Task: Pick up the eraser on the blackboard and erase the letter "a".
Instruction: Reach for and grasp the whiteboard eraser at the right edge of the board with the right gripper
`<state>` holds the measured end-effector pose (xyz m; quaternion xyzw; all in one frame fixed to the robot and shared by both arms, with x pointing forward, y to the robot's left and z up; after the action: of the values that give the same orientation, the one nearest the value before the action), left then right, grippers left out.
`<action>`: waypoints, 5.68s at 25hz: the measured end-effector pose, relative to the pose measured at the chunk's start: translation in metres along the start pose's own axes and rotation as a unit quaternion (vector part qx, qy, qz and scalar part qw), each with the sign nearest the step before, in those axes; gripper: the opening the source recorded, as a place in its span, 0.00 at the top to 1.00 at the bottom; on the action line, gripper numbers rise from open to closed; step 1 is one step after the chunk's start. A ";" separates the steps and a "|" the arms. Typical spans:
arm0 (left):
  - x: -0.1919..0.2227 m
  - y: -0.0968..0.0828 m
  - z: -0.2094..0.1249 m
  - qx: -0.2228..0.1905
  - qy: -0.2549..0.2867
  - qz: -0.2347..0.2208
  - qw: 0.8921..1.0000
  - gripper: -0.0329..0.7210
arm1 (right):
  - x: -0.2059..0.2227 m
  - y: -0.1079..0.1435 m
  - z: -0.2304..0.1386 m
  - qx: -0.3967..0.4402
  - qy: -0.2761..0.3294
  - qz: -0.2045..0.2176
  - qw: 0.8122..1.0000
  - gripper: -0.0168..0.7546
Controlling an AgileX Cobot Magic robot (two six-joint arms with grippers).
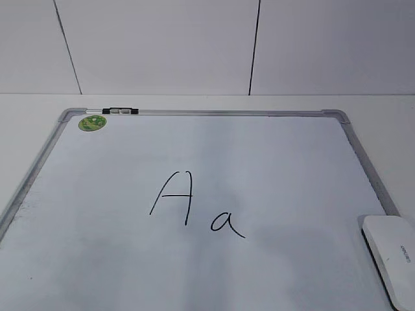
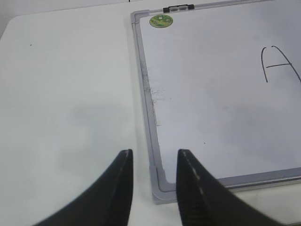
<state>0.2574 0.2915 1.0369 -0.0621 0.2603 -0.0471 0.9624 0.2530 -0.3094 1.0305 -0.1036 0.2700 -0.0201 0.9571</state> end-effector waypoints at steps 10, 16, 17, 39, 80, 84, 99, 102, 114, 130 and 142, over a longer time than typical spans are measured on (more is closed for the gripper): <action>0.000 0.000 0.000 0.000 0.000 0.000 1.000 0.64 | 0.000 0.000 0.000 0.000 0.000 0.000 1.000 0.28; 0.000 0.000 0.000 0.000 0.000 0.000 1.000 0.64 | 0.000 0.000 0.000 0.000 0.000 0.000 1.000 0.28; 0.000 0.000 0.000 0.000 0.000 0.000 1.000 0.64 | 0.000 0.000 0.000 0.000 0.000 0.000 1.000 0.28; 0.000 0.000 0.000 -0.001 0.000 -0.001 1.000 0.64 | 0.000 0.000 0.000 -0.001 0.000 0.002 1.000 0.28; 0.000 -0.001 0.000 -0.002 -0.001 -0.005 1.000 0.64 | 0.078 0.010 0.123 -0.024 0.192 0.111 0.975 0.28; 0.000 -0.001 0.000 -0.002 -0.001 -0.005 1.000 0.64 | 0.097 0.022 0.116 0.003 0.284 0.140 0.949 0.28; 0.000 -0.001 0.000 -0.003 -0.001 -0.005 1.000 0.64 | 0.145 0.042 0.101 0.004 0.403 0.161 0.901 0.28; 0.000 -0.001 0.000 -0.003 -0.001 -0.005 1.000 0.64 | 0.154 0.044 0.097 0.004 0.421 0.162 0.892 0.28; 0.000 -0.001 0.000 -0.003 -0.001 -0.005 1.000 0.64 | 0.189 0.054 0.080 -0.006 0.487 0.165 0.858 0.28; 0.000 -0.001 0.000 -0.003 -0.001 -0.006 1.000 0.64 | 0.215 0.063 0.080 0.011 0.460 0.174 0.871 0.26; 0.000 -0.003 0.000 -0.006 -0.001 -0.012 1.000 0.64 | 0.215 0.060 0.071 -0.032 0.463 0.177 0.868 0.12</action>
<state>0.2573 0.2886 1.0375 -0.0713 0.2591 -0.0574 0.9615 0.4725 -0.2577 0.9670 -0.0635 0.6960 0.1121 0.7064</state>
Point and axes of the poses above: a point on each arm's last joint axis where the gripper is mounted, x pointing out along that axis toward the gripper, y along the wrist's bending axis when the last joint is at zero, z = x × y, the point moved 3 cm from there along x, pointing out along that axis toward the gripper, and after that the axes turned 10 degrees about -x, right-handed, at the moved point
